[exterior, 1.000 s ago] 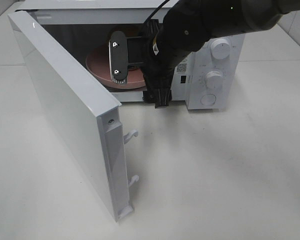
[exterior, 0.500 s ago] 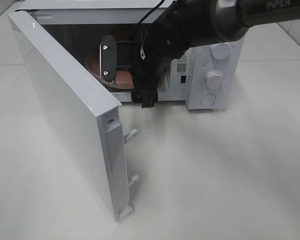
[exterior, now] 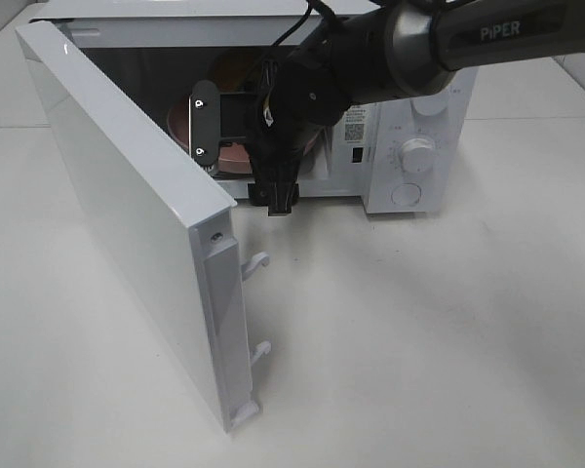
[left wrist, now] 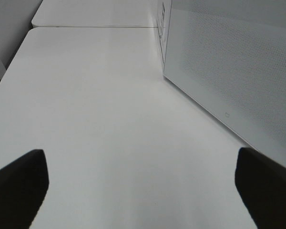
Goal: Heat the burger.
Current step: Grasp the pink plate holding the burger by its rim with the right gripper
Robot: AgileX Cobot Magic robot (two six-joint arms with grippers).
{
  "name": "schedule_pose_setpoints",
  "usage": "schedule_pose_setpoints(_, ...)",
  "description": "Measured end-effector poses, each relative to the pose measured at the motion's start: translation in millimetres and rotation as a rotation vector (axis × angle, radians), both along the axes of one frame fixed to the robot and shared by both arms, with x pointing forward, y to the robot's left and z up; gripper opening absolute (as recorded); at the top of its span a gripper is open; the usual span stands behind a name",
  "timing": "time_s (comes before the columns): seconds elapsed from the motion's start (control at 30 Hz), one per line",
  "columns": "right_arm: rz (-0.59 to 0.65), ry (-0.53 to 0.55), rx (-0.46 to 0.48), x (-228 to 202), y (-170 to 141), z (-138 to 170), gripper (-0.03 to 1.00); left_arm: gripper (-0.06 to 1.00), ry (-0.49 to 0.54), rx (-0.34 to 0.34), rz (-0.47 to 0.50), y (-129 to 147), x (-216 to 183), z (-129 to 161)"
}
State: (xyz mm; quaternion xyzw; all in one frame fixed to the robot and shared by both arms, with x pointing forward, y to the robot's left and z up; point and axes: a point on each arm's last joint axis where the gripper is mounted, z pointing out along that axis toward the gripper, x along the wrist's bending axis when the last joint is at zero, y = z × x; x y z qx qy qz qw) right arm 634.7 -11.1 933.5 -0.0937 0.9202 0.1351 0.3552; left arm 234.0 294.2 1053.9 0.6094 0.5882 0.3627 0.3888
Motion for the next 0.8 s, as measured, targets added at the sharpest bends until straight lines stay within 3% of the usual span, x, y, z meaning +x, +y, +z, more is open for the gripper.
schedule_pose_setpoints(0.8, -0.02, -0.001, 0.013, 12.7, -10.6, -13.9, 0.85, 0.99, 0.0, 0.0, 0.0, 0.0, 0.0, 0.0)
